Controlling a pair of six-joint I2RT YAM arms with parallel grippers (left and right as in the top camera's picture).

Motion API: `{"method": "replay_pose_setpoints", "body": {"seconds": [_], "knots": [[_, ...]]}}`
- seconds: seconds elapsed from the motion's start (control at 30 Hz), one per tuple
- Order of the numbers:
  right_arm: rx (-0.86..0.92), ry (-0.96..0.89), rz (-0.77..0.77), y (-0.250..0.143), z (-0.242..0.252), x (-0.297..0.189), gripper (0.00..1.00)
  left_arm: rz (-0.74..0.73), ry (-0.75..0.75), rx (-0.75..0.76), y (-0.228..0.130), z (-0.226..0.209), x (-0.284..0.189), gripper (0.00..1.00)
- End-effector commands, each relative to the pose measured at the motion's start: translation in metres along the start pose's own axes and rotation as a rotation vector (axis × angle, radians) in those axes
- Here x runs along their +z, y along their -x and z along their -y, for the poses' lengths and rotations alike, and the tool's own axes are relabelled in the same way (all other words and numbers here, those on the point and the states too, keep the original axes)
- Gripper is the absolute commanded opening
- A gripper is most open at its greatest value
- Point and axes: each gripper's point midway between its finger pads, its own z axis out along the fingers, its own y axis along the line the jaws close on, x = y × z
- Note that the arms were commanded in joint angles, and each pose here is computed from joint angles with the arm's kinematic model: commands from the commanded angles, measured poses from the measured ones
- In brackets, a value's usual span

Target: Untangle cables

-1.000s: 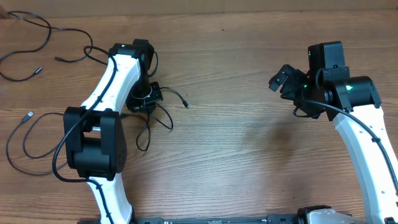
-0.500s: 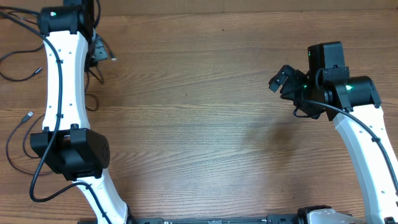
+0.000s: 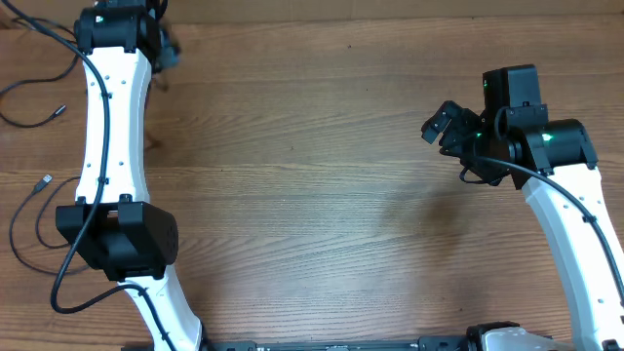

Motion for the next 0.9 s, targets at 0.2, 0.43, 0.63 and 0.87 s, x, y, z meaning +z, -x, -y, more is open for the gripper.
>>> {"method": "replay_pose_setpoints", "body": {"seconds": [0.2,0.43,0.63,0.87], "knots": [[-0.007,-0.005,0.011,0.003,0.001,0.000,1.00,-0.037,-0.249,-0.069,0.003,0.023,0.004,0.04],[-0.008,-0.005,0.011,0.003,0.001,0.000,1.00,-0.235,-0.157,-0.157,-0.059,0.000,0.058,0.05],[-0.007,-0.005,0.011,0.003,0.001,0.000,1.00,-0.356,-0.108,-0.163,-0.121,-0.011,0.104,0.05],[-0.007,-0.005,0.011,0.003,0.001,0.000,1.00,-0.353,-0.055,-0.178,-0.137,-0.029,0.126,0.11]]}}
